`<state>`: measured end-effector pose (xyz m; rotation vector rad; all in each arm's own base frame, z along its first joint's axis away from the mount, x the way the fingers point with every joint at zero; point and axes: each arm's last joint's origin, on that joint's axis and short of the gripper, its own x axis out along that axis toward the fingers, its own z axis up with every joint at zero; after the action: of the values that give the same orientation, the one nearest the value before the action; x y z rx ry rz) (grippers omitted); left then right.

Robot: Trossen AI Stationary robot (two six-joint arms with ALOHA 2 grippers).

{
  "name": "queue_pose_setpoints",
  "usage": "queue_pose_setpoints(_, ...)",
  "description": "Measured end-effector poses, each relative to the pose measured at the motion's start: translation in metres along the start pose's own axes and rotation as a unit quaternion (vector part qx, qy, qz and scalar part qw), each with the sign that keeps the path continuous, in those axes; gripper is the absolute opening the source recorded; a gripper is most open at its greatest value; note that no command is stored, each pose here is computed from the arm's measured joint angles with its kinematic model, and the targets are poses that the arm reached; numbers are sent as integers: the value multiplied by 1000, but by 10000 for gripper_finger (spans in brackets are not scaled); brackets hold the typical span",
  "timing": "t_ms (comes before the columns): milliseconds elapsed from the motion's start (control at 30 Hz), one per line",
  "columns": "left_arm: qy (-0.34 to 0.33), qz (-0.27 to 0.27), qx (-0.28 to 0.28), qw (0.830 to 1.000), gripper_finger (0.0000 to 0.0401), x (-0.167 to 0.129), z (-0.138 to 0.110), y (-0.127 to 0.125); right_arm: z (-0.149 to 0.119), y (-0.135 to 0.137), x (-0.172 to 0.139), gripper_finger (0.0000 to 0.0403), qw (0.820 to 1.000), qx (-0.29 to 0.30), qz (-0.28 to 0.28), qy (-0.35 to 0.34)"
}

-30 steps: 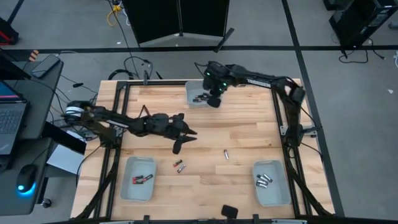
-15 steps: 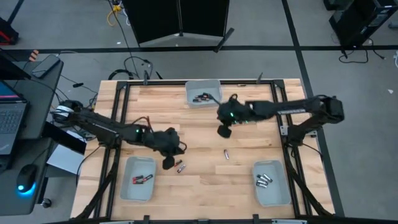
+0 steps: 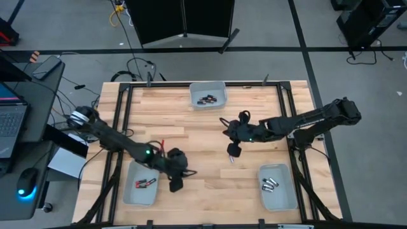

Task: Sort batteries
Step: Put the silver battery into the bottom right gray bin

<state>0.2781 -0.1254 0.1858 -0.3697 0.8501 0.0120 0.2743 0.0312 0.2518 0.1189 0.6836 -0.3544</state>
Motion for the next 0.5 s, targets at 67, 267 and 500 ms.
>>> queue_pose_setpoints(67, 15, 12, 2, 1000, 130, 6, 1, -5, 1, 3, -1, 23, 1000, 1, 4, -5)
queue_pose_setpoints(267, 75, 68, -5, 995, 151, 22, 1, -14, 0, 12, -6, 12, 1000, 0, -1, -24)
queue_pose_setpoints(500, 84, 101, -77, 988, 152, 37, -1, -14, -3, 24, -11, 20, 999, -5, 12, -36)
